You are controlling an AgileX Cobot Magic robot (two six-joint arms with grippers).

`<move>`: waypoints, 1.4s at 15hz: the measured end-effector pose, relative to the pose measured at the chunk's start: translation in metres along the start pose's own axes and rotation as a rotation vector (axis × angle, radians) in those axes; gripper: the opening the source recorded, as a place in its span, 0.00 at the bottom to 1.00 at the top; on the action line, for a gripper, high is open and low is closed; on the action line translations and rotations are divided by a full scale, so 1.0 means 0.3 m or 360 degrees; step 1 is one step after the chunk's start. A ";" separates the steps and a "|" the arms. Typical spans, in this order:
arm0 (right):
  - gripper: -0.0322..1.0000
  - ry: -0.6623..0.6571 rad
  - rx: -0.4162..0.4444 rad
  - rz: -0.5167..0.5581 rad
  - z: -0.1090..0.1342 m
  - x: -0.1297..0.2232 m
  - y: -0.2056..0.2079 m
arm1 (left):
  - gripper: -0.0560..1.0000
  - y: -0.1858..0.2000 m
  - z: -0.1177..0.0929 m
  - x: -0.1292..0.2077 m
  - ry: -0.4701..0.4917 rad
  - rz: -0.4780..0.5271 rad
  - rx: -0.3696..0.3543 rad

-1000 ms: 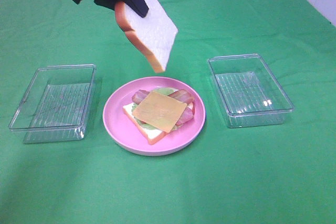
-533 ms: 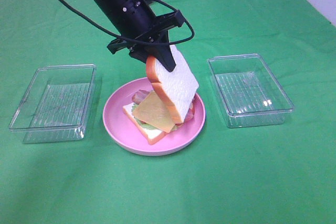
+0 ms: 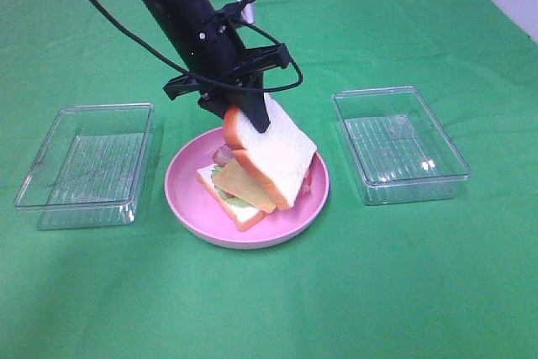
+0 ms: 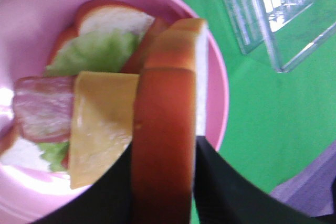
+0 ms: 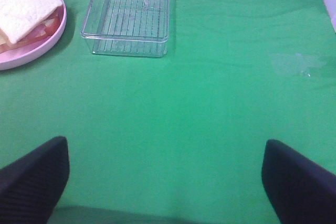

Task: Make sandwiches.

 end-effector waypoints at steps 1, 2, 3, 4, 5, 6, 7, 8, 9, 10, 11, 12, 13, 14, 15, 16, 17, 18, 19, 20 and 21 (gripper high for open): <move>0.95 0.0000 0.0000 0.0000 0.000 0.000 0.000 | 0.50 0.002 0.012 0.000 0.0002 0.0000 -0.0040; 0.95 0.0000 0.0000 0.0000 0.000 0.000 0.000 | 0.70 0.002 0.024 -0.001 0.0005 -0.0005 -0.0079; 0.95 0.0000 0.0000 0.0000 0.000 0.000 0.000 | 0.88 0.003 0.029 -0.001 0.0010 -0.0003 -0.0093; 0.95 0.0000 0.0000 0.0000 0.000 0.000 0.000 | 0.95 0.010 0.025 -0.001 0.0008 -0.0010 -0.0093; 0.95 0.0000 0.0000 0.0000 0.000 0.000 0.000 | 0.98 0.021 0.026 -0.002 -0.0004 -0.0020 -0.0111; 0.95 0.0000 0.0000 0.0000 0.000 0.000 0.000 | 0.98 0.039 0.027 -0.003 -0.0018 -0.0037 -0.0140; 0.95 0.0000 0.0000 0.0000 0.000 0.000 0.000 | 0.99 0.067 0.028 -0.005 -0.0033 -0.0064 -0.0181; 0.95 0.0000 0.0000 0.0000 0.000 0.000 0.000 | 0.99 0.135 0.031 -0.009 -0.0058 -0.0131 -0.0279; 0.95 0.0000 0.0000 0.0000 0.000 0.000 0.000 | 0.99 0.194 0.028 -0.010 -0.0086 -0.0188 -0.0351; 0.95 0.0000 0.0000 0.0000 0.000 0.000 0.000 | 0.99 0.265 0.024 -0.009 -0.0123 -0.0259 -0.0430; 0.95 0.0000 0.0000 0.0000 0.000 0.000 0.000 | 0.99 0.356 0.017 -0.004 -0.0174 -0.0346 -0.0528; 0.95 0.0000 0.0000 0.0000 0.000 0.000 0.000 | 0.99 0.403 0.012 0.000 -0.0198 -0.0392 -0.0575; 0.95 0.0000 0.0000 0.0000 0.000 0.000 0.000 | 0.99 0.496 0.004 0.012 -0.0230 -0.0483 -0.0659; 0.95 0.0000 0.0000 0.0000 0.000 0.000 0.000 | 0.99 0.595 0.001 0.028 -0.0235 -0.0580 -0.0706; 0.95 0.0000 0.0000 0.0000 0.000 0.000 0.000 | 0.99 0.672 0.008 0.047 -0.0210 -0.0654 -0.0724; 0.95 0.0000 0.0000 0.0000 0.000 0.000 0.000 | 0.99 0.755 0.042 0.082 -0.0157 -0.0721 -0.0752; 0.95 0.0000 0.0000 0.0000 0.000 0.000 0.000 | 0.99 0.819 0.090 0.133 -0.0087 -0.0753 -0.0783; 0.95 0.0000 0.0000 0.0000 0.000 0.000 0.000 | 0.99 0.851 0.147 0.195 -0.0010 -0.0738 -0.0814; 0.95 0.0000 0.0000 0.0000 0.000 0.000 0.000 | 0.99 0.871 0.208 0.267 0.0072 -0.0705 -0.0845; 0.95 0.0000 0.0000 0.0000 0.000 0.000 0.000 | 0.99 0.882 0.275 0.353 0.0150 -0.0656 -0.0882; 0.95 0.0000 0.0000 0.0000 0.000 0.000 0.000 | 0.99 0.884 0.335 0.443 0.0237 -0.0606 -0.0906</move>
Point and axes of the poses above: a point on each arm's last joint axis where the gripper is mounted, y pointing back along that axis away from the gripper, z along the wrist's bending axis when the last joint is at zero, x = y × z, the point moved 6 cm from there along -y, pointing out along that axis toward the gripper, and after that the axes turned 2 degrees about -y, right-handed, at the moved point
